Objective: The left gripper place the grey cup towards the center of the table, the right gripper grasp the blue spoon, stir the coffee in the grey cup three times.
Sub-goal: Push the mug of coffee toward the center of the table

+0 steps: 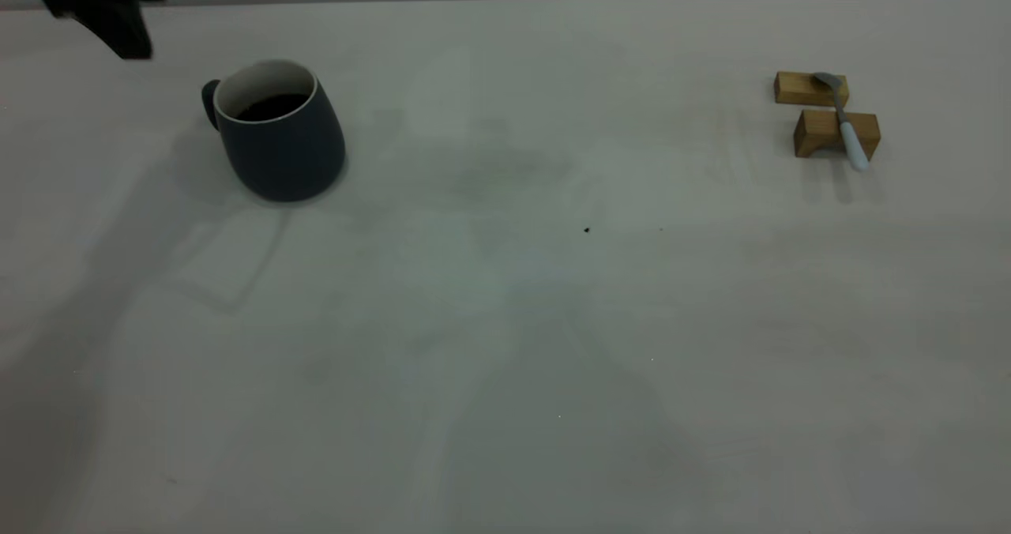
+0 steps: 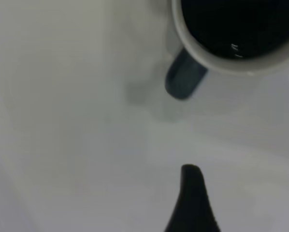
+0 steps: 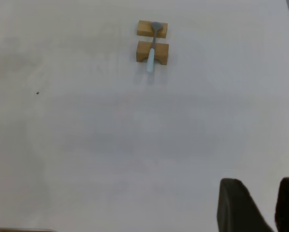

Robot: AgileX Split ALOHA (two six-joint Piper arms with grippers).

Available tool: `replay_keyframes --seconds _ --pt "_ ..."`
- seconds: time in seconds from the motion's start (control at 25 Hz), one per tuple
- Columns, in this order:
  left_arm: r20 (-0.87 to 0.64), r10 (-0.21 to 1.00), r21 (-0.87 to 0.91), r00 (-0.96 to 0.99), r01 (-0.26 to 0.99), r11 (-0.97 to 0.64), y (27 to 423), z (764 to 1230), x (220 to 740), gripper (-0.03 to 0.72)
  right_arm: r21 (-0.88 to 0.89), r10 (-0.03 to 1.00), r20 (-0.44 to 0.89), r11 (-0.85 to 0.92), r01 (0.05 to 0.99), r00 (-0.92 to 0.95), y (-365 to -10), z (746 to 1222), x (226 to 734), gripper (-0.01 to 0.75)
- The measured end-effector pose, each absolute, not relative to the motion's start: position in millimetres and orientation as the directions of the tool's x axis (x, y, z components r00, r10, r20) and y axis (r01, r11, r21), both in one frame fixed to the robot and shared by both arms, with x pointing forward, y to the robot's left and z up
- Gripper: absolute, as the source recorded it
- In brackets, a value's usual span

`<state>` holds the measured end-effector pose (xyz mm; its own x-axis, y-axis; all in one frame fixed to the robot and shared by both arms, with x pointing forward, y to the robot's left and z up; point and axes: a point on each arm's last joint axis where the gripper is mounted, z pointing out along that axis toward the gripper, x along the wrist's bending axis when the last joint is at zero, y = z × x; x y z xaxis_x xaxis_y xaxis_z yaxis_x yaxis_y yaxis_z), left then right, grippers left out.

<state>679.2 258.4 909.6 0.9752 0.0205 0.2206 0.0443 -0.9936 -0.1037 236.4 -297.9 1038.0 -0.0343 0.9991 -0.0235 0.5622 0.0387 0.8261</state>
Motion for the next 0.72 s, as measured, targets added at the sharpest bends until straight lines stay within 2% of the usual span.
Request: replay_keyframes --seconds 0.4,0.72 --pt "0.237 -0.131 -0.159 0.963 -0.095 -0.983 256.2 859.1 695.9 0.619 0.826 0.999 -0.023 0.039 0.562 -0.034 -297.9 1038.0 236.4 0.240" --pt "0.259 -0.202 -0.160 0.944 -0.165 -0.973 253.8 833.4 701.5 0.585 0.826 0.999 -0.023 0.039 0.562 -0.034 -297.9 1038.0 236.4 0.240"
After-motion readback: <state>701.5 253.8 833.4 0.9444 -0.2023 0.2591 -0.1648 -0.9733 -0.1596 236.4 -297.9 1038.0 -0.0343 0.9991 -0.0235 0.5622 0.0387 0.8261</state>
